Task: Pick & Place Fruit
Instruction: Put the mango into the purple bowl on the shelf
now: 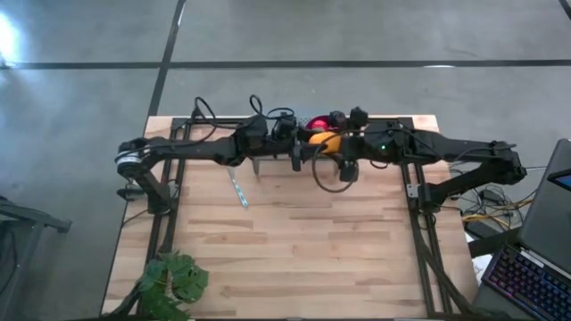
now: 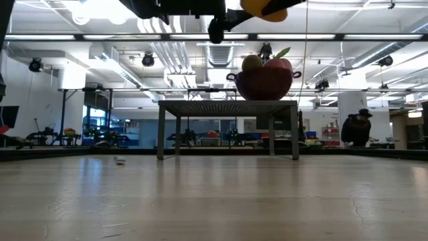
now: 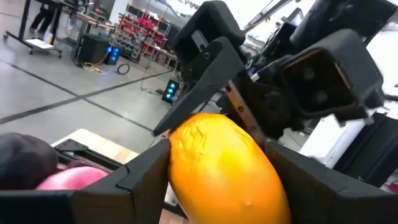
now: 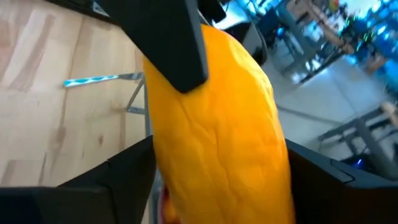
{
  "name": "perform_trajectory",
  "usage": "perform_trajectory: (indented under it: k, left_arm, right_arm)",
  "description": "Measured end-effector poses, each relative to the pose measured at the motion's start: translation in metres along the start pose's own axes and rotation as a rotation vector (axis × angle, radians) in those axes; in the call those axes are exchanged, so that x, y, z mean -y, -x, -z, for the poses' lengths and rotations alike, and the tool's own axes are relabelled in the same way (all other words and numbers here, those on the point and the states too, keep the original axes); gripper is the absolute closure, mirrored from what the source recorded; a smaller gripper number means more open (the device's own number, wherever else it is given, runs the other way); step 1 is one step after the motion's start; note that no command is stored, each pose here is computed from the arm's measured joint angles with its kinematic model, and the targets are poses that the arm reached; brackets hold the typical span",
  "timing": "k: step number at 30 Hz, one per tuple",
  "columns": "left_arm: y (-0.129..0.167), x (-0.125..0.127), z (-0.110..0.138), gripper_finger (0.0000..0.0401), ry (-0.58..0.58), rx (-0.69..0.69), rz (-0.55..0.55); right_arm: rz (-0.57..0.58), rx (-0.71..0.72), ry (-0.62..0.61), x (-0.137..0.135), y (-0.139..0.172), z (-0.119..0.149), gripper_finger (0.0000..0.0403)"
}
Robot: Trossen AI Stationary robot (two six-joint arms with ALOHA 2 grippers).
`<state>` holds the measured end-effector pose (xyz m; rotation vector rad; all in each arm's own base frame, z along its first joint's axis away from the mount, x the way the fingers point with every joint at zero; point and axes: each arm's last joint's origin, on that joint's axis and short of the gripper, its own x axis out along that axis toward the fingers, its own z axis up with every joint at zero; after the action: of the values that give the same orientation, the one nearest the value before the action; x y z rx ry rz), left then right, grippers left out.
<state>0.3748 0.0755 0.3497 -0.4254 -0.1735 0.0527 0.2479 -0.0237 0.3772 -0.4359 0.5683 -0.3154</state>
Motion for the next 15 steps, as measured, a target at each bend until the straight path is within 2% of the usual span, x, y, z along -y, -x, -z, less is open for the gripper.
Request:
perform_trajectory:
  k: [8,15]
  left_arm:
    - [-0.005,0.003,-0.016,0.0148,-0.071,-0.048,-0.058]
    - [-0.006,0.01,-0.043,0.0149,-0.191,-0.187,-0.206]
  right_arm:
    - [-0.032,-0.1,-0.12,0.017,0.031,-0.011,0.0063]
    - [-0.055,-0.251,-0.216,0.021,0.052,-0.001,0.0057]
